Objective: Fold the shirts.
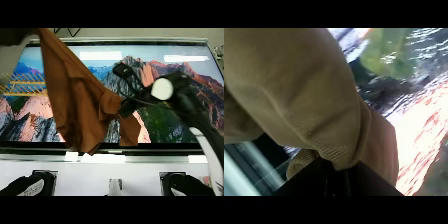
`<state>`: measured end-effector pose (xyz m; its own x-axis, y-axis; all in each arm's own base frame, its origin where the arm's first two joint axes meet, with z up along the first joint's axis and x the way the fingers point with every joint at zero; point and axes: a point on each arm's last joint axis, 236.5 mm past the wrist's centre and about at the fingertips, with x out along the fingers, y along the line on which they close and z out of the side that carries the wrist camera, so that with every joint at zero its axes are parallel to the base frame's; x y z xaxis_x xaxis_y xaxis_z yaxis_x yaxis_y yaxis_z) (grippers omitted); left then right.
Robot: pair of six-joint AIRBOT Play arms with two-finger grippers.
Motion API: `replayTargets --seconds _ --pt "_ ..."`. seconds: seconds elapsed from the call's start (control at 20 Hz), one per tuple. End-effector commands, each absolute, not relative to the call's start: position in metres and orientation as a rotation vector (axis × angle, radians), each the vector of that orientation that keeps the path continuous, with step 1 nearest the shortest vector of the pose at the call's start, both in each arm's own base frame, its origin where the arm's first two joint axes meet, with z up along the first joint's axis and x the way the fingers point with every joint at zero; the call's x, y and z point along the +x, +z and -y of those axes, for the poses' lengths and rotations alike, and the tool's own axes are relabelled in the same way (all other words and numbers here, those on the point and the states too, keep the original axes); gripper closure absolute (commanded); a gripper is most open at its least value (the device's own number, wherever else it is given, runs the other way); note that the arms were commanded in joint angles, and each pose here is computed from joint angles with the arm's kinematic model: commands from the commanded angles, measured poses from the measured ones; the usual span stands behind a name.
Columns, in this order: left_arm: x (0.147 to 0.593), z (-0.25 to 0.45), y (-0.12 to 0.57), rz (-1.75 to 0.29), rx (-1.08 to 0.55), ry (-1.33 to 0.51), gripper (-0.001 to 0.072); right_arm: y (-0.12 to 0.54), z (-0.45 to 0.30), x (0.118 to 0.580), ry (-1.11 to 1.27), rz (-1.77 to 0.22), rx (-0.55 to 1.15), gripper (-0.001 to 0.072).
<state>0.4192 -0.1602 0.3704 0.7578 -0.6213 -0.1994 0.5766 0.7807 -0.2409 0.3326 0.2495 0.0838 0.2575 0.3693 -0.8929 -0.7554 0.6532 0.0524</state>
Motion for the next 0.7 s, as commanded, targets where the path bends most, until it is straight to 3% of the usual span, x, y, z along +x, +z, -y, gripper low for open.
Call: replayTargets --seconds 0.0,0.1,0.15,0.2,0.25,0.3,0.35,0.5,0.65 --pt "0.480 0.183 0.237 -0.625 -0.269 -0.688 0.0669 0.021 -0.275 0.389 0.736 -1.031 -0.387 0.0685" --pt "0.478 0.203 0.167 -0.857 -0.329 -0.726 0.0621 -0.004 -0.282 0.387 0.716 -1.103 -0.315 0.0685" --pt "0.474 0.211 0.138 -0.968 -0.386 -0.721 0.0438 -0.012 -0.286 0.384 0.725 -1.132 -0.290 0.0684" --pt "0.469 0.218 0.116 -1.066 -0.444 -0.706 0.0192 -0.016 -0.289 0.382 0.731 -1.146 -0.274 0.0663" --pt "0.460 0.223 0.099 -1.148 -0.463 -0.711 0.0129 -0.017 -0.290 0.381 0.730 -1.152 -0.263 0.0537" --pt "0.452 0.223 0.091 -1.197 -0.456 -0.726 0.0129 -0.014 -0.286 0.381 0.721 -1.160 -0.256 0.0302" --pt "0.445 0.218 0.088 -1.238 -0.451 -0.722 0.0130 -0.008 -0.276 0.382 0.712 -1.170 -0.253 0.0154" --pt "0.413 0.157 0.077 -1.386 -0.311 -0.613 0.0130 0.024 -0.198 0.388 0.692 -1.192 -0.302 0.0155" --pt "0.366 0.092 0.063 -1.513 -0.211 -0.423 0.0122 0.038 -0.101 0.364 0.644 -1.341 -0.277 0.0157"
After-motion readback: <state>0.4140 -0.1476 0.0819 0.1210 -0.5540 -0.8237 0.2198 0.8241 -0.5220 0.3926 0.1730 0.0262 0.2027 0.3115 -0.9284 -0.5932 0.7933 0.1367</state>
